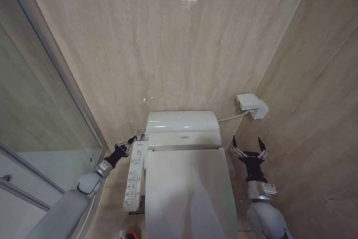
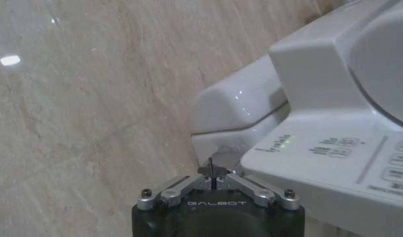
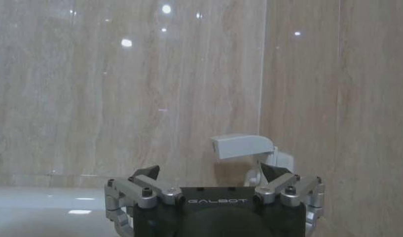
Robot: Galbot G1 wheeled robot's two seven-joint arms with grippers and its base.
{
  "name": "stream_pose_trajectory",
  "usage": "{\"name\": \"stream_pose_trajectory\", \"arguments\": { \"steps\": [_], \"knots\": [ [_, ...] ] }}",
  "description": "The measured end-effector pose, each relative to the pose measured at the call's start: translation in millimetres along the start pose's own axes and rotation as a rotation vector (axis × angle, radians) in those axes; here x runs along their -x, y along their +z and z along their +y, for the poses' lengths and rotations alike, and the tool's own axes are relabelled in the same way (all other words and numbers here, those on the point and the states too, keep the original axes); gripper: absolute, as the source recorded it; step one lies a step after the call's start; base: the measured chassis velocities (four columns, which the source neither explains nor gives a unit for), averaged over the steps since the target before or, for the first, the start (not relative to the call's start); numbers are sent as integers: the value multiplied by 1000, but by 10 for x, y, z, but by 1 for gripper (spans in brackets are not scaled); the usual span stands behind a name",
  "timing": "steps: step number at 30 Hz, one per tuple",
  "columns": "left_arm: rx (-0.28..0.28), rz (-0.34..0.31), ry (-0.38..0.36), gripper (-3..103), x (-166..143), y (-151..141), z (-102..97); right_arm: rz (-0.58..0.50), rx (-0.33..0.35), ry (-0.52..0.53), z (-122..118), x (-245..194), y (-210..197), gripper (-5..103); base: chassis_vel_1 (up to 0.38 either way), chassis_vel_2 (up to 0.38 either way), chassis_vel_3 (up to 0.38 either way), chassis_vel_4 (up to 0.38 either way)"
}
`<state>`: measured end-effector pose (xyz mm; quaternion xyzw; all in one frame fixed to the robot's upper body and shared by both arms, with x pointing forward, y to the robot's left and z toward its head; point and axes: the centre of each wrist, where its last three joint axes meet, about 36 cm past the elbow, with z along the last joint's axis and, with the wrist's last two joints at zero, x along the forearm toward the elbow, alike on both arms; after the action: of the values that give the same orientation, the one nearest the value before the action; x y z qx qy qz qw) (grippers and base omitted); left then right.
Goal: Open the toilet lid, clean the toilet bowl with a toilet brush, close the toilet lid, and flush.
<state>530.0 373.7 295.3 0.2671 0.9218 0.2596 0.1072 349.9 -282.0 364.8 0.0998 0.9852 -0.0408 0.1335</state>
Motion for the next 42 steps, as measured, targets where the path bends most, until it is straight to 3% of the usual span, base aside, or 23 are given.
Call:
{"name": "stream_pose_trajectory", "arguments": {
  "steps": [7,12,23,33,42],
  "knots": [
    [16,-12,6,0,49,-53,70,0,0,0,0,0,0,100,0,0,0,0],
    [6,-18,15,0,91,-58,5,0,0,0,0,0,0,100,0,0,0,0],
    [-7,8,28,0,72,117,-50,0,0,0,0,0,0,100,0,0,0,0],
    [-16,5,26,0,272,186,-61,0,0,0,0,0,0,100,0,0,0,0],
    [-58,-2,23,0,379,206,-297,0,0,0,0,0,0,100,0,0,0,0]
  ]
}}
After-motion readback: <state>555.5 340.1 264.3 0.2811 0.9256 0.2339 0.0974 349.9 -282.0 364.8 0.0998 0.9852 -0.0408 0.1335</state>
